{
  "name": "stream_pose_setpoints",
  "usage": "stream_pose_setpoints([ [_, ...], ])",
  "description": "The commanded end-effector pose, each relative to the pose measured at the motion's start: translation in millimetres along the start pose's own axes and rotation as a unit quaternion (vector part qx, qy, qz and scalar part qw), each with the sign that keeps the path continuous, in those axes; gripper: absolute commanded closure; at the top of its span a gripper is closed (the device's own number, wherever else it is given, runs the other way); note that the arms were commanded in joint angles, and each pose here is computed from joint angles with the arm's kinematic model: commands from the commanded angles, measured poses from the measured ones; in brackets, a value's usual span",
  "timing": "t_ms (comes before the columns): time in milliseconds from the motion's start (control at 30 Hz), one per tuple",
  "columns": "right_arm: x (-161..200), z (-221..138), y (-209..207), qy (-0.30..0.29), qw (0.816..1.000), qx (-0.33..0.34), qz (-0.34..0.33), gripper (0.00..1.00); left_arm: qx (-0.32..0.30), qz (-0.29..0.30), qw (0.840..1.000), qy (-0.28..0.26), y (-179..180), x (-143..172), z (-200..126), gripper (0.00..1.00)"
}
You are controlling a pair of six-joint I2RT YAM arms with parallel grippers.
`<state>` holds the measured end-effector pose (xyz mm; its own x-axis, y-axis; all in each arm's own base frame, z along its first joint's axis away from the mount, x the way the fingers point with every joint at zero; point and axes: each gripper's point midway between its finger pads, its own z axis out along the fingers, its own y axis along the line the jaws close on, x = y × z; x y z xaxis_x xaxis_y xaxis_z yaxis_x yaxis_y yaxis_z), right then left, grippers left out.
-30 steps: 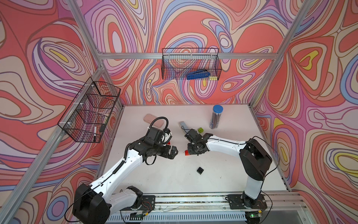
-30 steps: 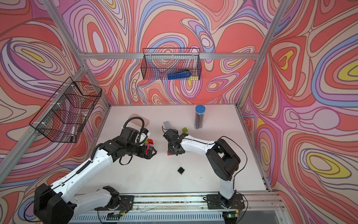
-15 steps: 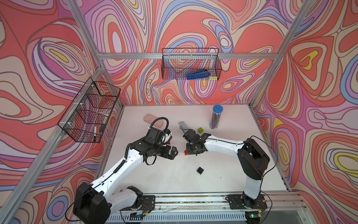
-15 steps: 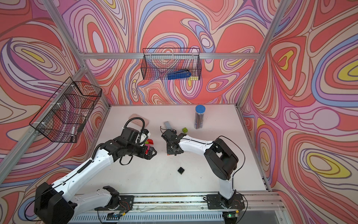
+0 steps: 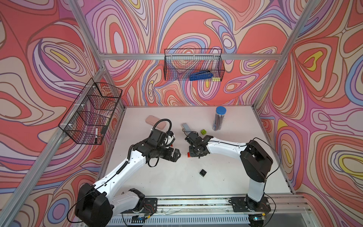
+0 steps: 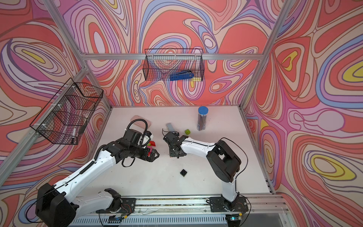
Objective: Assemble the letter s with lego
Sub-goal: Assemble the lego brick with the lego brick.
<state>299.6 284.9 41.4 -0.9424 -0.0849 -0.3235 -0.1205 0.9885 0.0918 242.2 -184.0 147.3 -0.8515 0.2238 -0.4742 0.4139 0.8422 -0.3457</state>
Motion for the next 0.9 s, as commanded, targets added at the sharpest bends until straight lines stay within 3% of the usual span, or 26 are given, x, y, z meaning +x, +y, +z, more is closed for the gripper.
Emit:
stream_pose_setpoints([
  [0, 23.0, 15.1, -24.9, 0.042, 0.997, 0.059, -0.014, 0.70, 0.002, -0.002, 1.000, 0.016, 2.6, 8.0, 3.8, 0.00],
  [400, 35.3, 34.8, -21.3, 0.070, 0.996, 0.052, -0.017, 0.69, 0.003, -0.001, 1.000, 0.020, 2.6, 9.5, 5.4, 0.00],
  [867, 1.0, -4.8, -1.4, 0.025, 0.999, 0.020, -0.022, 0.57, 0.003, -0.001, 1.000, 0.020, 2.6, 10.5, 5.2, 0.00],
])
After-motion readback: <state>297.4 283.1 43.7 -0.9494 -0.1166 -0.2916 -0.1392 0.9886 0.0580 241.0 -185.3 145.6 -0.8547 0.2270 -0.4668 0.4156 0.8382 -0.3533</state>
